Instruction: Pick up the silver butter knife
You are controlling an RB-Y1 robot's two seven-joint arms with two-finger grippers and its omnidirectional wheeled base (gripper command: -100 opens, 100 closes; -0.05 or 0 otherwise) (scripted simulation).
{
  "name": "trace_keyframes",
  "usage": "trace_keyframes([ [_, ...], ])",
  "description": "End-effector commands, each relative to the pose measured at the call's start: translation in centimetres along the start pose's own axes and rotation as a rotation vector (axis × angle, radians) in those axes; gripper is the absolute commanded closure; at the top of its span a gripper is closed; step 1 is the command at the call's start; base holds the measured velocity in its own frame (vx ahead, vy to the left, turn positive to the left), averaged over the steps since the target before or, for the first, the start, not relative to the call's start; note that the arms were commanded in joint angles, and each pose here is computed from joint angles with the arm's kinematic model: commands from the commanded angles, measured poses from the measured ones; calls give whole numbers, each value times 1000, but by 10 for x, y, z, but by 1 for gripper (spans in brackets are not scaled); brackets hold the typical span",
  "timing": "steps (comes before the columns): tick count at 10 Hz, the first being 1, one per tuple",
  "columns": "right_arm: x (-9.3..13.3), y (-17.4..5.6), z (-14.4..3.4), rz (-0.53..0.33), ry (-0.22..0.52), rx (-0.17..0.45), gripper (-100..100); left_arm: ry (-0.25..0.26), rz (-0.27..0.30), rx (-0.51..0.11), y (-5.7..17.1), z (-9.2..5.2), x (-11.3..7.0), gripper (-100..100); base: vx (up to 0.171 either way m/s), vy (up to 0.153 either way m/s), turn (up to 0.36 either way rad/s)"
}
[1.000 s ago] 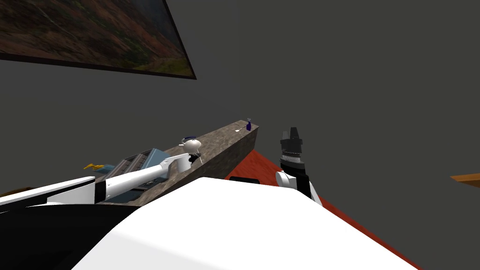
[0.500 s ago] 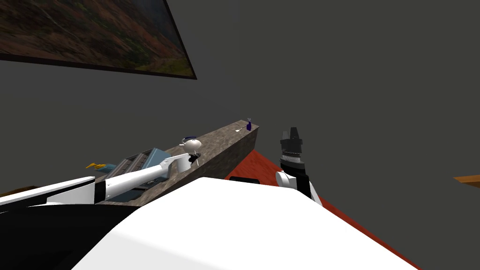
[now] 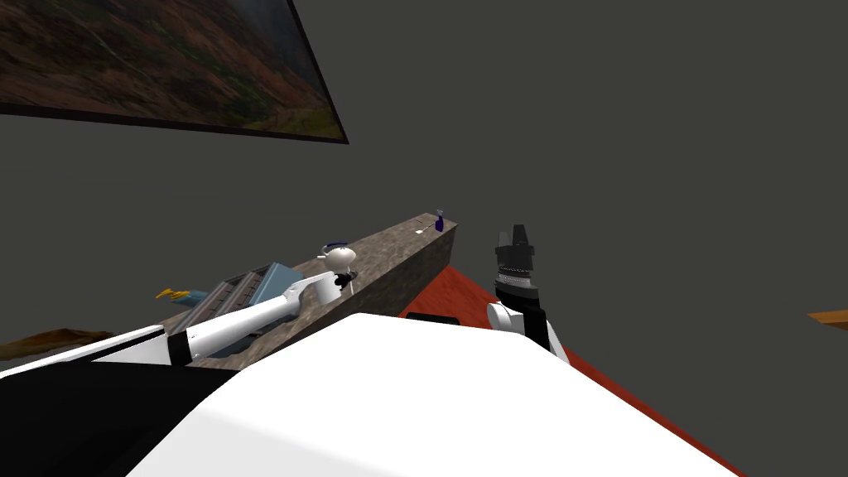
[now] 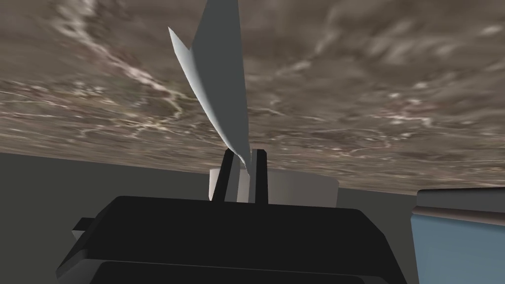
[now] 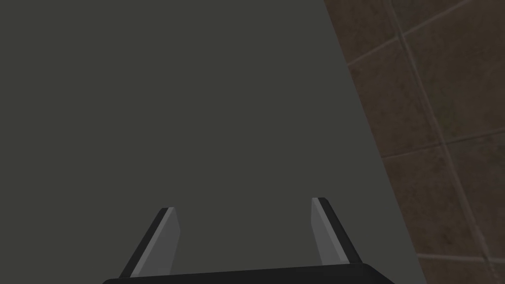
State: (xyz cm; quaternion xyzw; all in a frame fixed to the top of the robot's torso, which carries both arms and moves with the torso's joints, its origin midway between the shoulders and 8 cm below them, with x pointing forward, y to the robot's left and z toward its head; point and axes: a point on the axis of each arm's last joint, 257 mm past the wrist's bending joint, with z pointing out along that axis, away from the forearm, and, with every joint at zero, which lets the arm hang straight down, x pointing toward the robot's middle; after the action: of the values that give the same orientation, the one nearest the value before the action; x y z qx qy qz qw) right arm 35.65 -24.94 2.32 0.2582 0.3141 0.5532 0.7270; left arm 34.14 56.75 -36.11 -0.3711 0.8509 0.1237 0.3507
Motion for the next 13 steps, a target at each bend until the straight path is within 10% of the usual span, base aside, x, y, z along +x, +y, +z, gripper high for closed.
trace_keyframes([
  [1,0,0,0,0,0,0,0,31,-6,7,-1,-1,20,100,12,-14,-9],
  [3,0,0,0,0,0,0,0,1,3,17,-7,-2,1,100,6,-12,-1],
  [4,0,0,0,0,0,0,0,36,-8,18,-5,-3,22,100,12,-8,-11],
  [6,0,0,0,0,0,0,0,4,2,25,-8,-4,2,100,8,-11,1],
  [7,0,0,0,0,0,0,0,38,-10,23,-4,-6,24,100,13,-8,-19],
  [9,0,0,0,0,0,0,0,4,0,28,-6,-7,2,100,5,-10,4],
  [13,0,0,0,0,0,0,0,28,-23,17,8,-11,17,100,10,-9,-5],
])
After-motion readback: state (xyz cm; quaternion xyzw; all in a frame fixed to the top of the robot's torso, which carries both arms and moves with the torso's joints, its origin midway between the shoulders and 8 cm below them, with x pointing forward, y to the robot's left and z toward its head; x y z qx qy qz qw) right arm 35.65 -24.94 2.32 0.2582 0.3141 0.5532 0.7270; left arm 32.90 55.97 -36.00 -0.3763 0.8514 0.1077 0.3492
